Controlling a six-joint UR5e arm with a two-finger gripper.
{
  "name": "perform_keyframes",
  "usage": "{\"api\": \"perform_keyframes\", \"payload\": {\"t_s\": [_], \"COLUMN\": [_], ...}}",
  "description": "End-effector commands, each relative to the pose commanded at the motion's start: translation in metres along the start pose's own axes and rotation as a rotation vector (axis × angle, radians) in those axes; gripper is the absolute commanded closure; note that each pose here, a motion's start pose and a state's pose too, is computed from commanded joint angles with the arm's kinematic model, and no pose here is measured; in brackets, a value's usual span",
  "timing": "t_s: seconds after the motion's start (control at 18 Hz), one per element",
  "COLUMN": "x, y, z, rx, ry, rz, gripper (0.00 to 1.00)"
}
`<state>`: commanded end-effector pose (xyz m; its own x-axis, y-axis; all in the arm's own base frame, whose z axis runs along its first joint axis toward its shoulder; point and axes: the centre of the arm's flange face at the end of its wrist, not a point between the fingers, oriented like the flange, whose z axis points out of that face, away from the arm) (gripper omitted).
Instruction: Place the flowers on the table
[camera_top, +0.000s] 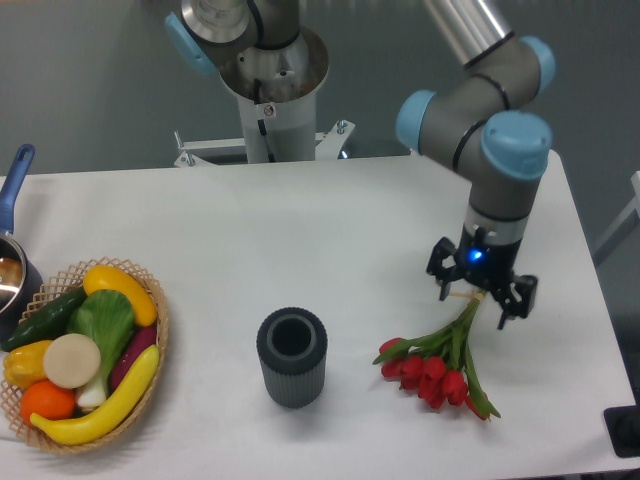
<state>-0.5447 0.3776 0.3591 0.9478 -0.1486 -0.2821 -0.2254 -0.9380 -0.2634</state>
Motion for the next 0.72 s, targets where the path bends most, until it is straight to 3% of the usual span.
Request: {"api": "perform_keyframes", "payload": {"t_s": [0.17,0.39,0.56,0.72], "x": [-0.014,-0.029,-0.03,-0.028], "y": [0.015,0.063,0.091,0.099], "z": [-0.032,-0.084,-0.105,-0.117], "rx": [-0.015,-0.039,-0.049,-0.05], "ry": [0.034,0.064,0.082,0.083], "rz": [0.076,0.2,0.222,0.232], "gripper": [0.0,0.0,0.0,0.0]}}
